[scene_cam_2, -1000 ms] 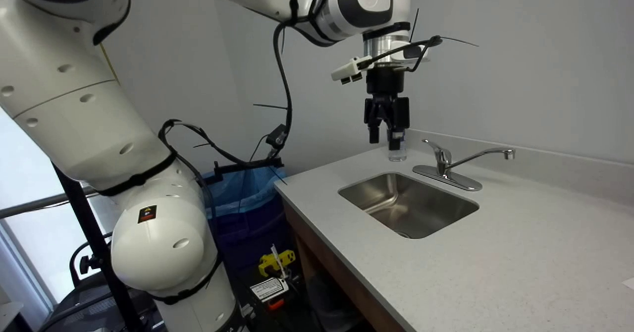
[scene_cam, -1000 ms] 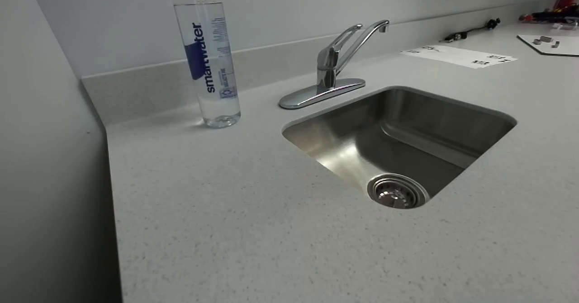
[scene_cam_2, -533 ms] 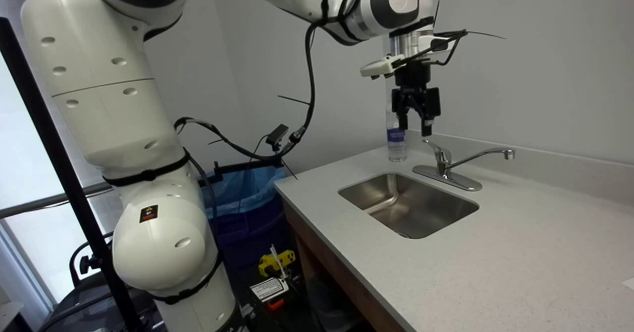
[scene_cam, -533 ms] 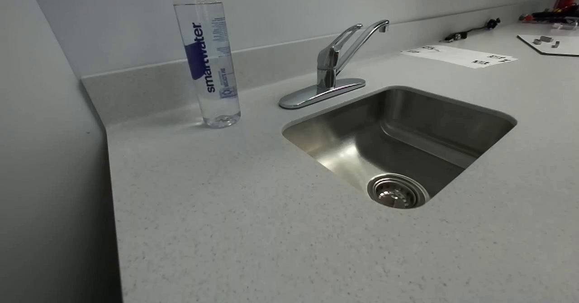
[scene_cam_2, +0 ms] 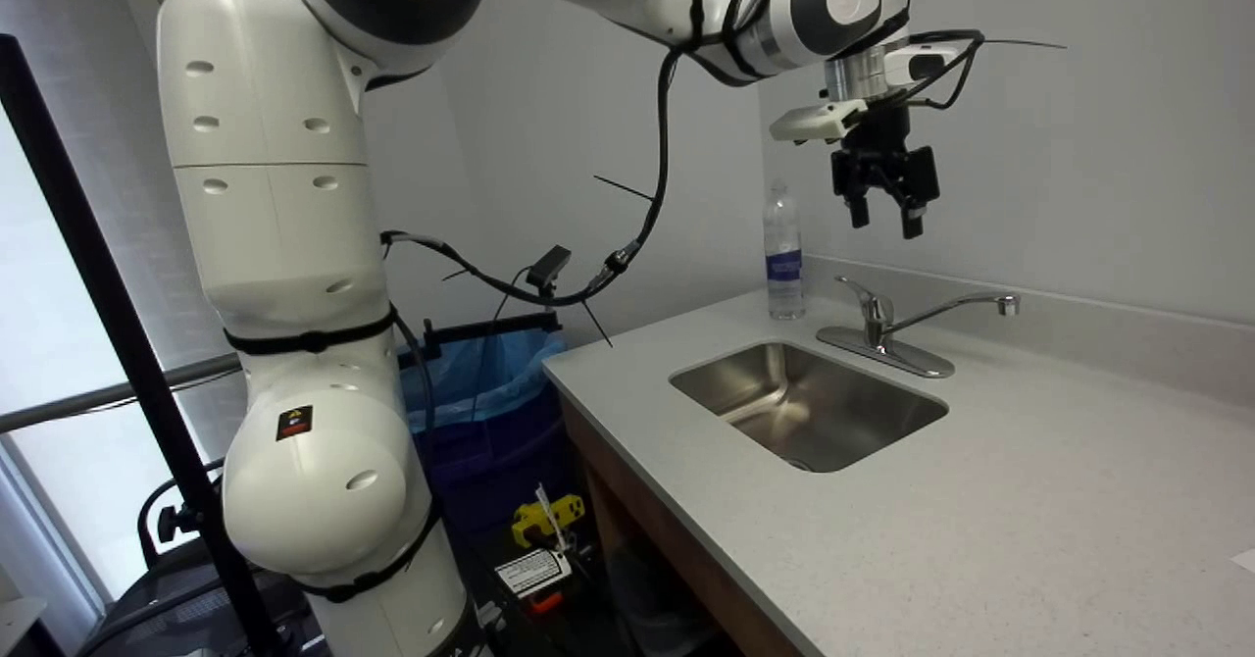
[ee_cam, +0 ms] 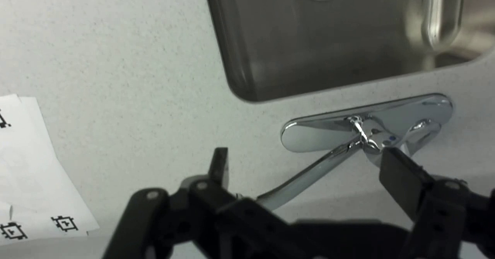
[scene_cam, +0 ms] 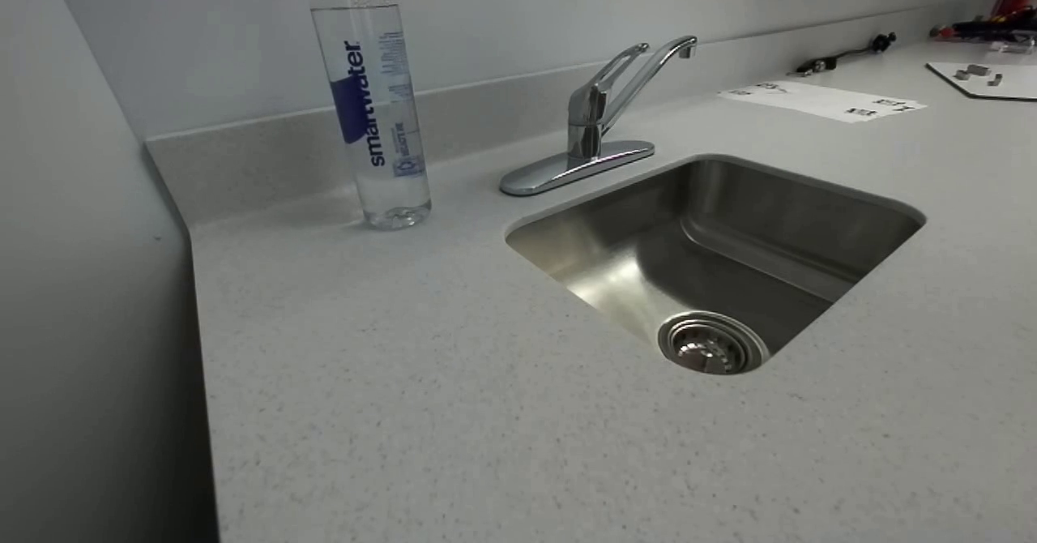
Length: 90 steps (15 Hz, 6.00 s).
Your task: Slide the spout to the center
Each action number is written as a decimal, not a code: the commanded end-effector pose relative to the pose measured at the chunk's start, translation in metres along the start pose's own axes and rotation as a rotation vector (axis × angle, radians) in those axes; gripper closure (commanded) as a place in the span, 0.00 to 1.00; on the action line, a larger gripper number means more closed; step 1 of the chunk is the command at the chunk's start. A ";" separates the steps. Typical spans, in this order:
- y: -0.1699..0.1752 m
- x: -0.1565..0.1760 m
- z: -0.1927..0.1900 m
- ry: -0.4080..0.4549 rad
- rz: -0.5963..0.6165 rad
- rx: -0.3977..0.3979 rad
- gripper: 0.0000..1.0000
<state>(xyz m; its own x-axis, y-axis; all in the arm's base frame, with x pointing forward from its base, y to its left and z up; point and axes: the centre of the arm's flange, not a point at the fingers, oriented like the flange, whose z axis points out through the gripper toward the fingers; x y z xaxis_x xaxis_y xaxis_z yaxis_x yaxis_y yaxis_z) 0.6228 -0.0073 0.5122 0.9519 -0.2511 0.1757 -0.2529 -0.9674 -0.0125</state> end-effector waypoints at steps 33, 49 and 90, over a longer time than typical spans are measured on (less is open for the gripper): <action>-0.023 0.118 0.095 0.289 0.351 -0.047 0.00; -0.038 0.146 0.134 0.228 0.460 -0.086 1.00; -0.062 0.007 0.150 -0.189 -0.289 -0.384 1.00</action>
<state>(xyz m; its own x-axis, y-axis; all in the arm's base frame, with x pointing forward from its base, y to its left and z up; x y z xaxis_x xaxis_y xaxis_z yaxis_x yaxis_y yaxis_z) 0.7059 0.0287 0.3689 0.9968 -0.0723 -0.0329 -0.0546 -0.9247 0.3768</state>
